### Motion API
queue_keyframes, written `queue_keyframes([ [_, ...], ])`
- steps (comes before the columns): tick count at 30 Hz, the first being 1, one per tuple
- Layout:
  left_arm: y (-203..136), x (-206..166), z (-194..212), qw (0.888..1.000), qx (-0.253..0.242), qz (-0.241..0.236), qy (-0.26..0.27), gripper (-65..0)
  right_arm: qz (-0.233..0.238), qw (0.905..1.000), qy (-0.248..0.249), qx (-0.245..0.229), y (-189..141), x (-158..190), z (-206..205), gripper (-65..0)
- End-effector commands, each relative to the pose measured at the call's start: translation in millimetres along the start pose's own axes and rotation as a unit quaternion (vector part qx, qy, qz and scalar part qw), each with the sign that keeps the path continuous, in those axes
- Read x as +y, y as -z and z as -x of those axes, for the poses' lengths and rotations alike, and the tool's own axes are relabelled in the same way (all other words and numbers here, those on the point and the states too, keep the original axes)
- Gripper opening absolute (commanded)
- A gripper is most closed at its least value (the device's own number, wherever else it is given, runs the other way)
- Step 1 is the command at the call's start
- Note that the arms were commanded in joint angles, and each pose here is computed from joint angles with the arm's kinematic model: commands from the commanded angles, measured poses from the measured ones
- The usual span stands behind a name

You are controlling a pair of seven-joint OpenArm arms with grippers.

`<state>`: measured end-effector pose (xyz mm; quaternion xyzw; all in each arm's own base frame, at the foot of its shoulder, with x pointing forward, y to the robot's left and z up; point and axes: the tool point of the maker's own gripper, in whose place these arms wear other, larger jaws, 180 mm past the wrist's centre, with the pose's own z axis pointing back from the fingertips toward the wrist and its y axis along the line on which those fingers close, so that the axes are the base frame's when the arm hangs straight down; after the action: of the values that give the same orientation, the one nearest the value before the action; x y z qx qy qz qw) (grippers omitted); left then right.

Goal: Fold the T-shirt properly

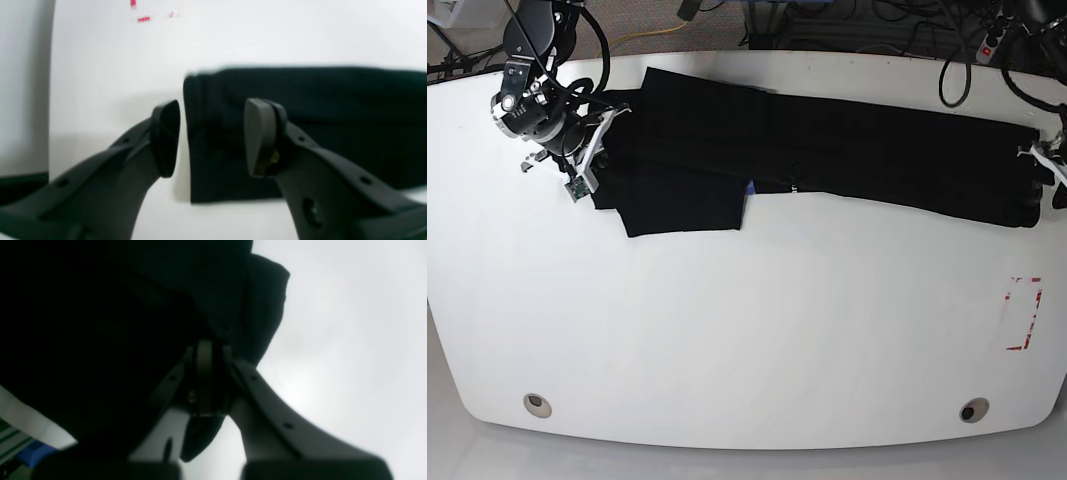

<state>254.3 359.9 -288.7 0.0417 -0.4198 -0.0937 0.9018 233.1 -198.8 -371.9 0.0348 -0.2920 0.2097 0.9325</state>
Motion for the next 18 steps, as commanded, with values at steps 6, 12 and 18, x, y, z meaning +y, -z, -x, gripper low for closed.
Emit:
queue_keyframes([
  [6, -22.5, 6.8, -31.5, 0.998, -0.051, 0.021, 0.016, -36.0, 0.003, 0.9997, -0.004, -0.023, -4.8, -2.9, -12.3, -65.0],
  [12, -8.0, 21.1, -59.2, 0.994, -0.107, -0.014, -0.031, -35.7, 0.002, 0.9997, -0.004, -0.025, -4.5, -2.1, -13.3, -65.0],
  [18, 44.3, 36.0, -63.2, 0.995, -0.068, -0.026, -0.065, -35.7, 0.003, 0.9996, -0.004, -0.029, -4.6, -2.7, -16.3, -65.0],
])
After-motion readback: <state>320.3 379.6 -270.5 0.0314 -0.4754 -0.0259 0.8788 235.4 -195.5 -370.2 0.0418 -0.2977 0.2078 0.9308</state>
